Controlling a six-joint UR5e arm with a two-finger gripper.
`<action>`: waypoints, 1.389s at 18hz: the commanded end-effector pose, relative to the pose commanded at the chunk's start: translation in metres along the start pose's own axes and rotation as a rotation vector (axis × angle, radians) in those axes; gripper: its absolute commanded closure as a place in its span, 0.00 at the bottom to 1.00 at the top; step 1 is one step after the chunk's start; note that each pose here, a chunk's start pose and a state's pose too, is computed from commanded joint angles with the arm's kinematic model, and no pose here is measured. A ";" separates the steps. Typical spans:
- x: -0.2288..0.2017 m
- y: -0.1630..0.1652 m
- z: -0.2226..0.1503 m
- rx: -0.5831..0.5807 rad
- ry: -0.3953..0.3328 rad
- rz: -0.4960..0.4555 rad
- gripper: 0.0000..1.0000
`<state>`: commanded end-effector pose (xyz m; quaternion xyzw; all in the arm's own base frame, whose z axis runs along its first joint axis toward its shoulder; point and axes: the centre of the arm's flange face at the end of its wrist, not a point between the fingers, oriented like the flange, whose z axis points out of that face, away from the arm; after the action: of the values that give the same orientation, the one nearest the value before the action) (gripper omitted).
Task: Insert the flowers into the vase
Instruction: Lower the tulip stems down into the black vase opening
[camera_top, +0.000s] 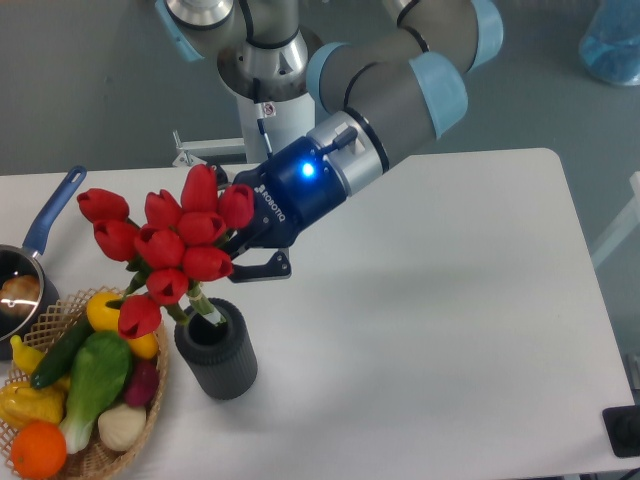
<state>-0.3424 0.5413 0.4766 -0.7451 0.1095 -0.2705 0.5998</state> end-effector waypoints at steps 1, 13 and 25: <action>-0.002 0.002 0.000 -0.001 -0.001 -0.003 1.00; -0.019 0.044 0.017 -0.063 -0.015 -0.072 0.99; -0.043 0.095 0.032 -0.185 -0.068 -0.110 0.00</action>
<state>-0.3454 0.5646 0.3697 -0.8110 0.0725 -0.2661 0.5159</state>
